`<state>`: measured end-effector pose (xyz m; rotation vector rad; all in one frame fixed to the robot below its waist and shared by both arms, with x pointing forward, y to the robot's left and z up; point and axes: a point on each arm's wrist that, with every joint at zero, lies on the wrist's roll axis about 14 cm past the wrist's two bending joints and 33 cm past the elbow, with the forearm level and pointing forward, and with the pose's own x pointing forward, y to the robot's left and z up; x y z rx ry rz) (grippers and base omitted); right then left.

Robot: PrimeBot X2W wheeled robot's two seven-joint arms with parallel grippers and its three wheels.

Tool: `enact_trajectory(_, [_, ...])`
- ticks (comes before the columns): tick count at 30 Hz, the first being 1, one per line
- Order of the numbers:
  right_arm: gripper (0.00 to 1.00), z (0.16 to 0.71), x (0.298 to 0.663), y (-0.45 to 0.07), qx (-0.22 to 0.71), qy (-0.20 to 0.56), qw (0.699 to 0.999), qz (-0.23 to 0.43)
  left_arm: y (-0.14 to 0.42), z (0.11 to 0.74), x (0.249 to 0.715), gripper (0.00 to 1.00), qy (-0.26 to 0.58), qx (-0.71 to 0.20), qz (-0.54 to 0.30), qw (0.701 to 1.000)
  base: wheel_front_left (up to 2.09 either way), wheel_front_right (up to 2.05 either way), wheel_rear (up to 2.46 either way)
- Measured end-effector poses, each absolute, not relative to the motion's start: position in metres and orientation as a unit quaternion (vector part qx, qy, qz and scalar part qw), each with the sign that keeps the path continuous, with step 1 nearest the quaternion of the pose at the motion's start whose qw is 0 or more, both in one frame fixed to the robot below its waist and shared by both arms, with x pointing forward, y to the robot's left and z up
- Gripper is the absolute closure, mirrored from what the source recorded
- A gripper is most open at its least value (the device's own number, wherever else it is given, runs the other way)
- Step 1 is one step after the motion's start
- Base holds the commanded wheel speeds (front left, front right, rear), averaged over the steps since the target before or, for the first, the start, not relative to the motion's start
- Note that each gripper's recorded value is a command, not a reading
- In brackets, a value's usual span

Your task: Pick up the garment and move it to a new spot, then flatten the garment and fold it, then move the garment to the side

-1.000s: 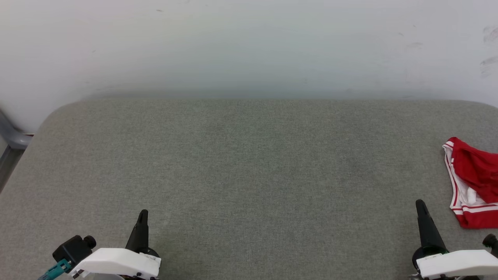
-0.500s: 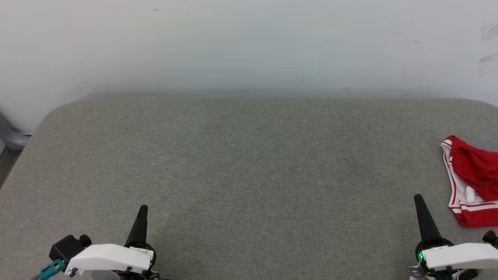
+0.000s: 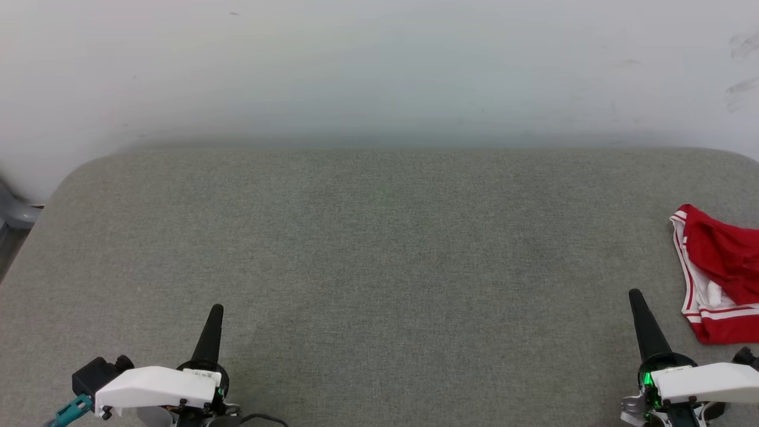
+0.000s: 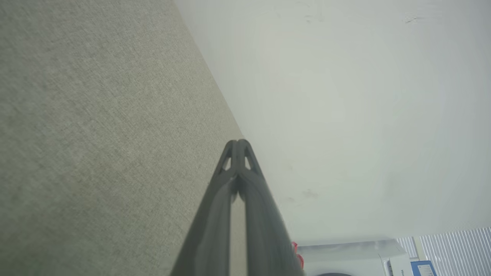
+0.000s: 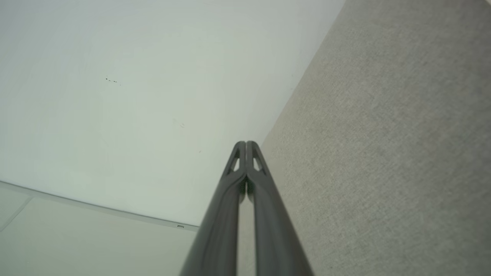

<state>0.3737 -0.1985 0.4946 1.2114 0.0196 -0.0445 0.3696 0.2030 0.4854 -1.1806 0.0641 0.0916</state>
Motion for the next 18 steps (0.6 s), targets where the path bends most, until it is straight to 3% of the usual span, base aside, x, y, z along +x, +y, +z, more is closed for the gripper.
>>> enact_trajectory(18, [1.0, 0.4988, 0.3805, -0.1984, 0.631, 0.008, 0.776, -0.014, 0.2014, 0.4925, 0.377, 1.0, 0.02, -0.625, 0.028, 0.78, 0.0, 0.0, 0.0])
